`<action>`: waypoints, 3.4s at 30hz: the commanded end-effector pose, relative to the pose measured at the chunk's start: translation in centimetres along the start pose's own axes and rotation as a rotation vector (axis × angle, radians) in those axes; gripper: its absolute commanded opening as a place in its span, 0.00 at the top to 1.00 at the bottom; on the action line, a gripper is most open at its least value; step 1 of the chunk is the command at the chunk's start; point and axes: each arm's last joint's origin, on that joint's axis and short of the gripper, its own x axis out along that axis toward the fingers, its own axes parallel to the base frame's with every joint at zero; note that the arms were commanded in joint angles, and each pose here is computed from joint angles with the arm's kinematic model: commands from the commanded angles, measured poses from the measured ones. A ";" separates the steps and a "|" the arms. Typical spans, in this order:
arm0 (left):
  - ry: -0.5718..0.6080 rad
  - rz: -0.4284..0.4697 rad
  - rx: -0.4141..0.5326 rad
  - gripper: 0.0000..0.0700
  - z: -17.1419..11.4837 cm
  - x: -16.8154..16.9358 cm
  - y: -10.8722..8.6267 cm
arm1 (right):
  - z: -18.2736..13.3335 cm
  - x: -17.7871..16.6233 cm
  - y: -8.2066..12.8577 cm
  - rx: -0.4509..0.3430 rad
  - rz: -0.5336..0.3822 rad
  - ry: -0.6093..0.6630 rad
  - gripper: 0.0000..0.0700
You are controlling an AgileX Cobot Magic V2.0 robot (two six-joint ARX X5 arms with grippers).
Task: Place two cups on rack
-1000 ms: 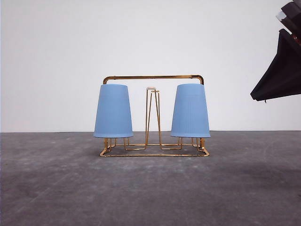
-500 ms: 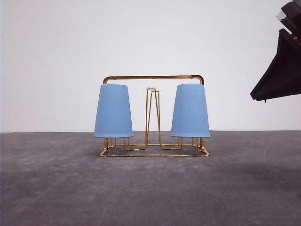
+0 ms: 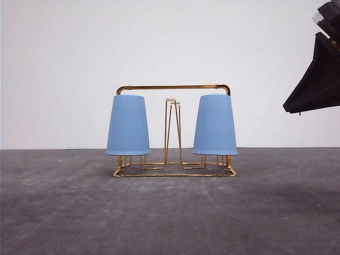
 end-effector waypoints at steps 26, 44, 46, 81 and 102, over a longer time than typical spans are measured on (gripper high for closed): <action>0.003 0.004 -0.009 1.00 -0.3 0.1 0.0 | -8.4 -4.7 -4.0 -0.007 -0.585 -0.447 0.95; 0.002 0.004 -0.009 1.00 -0.3 0.1 0.0 | -8.4 -4.8 -4.0 -0.006 -0.586 -0.452 0.95; 0.002 0.004 -0.009 1.00 -0.3 0.1 0.0 | -8.4 -4.8 -4.0 -0.006 -0.586 -0.452 0.95; 0.002 0.004 -0.009 1.00 -0.3 0.1 0.0 | -8.4 -4.8 -4.0 -0.006 -0.586 -0.452 0.95; 0.002 0.004 -0.009 1.00 -0.3 0.1 0.0 | -8.4 -4.8 -4.0 -0.006 -0.586 -0.452 0.95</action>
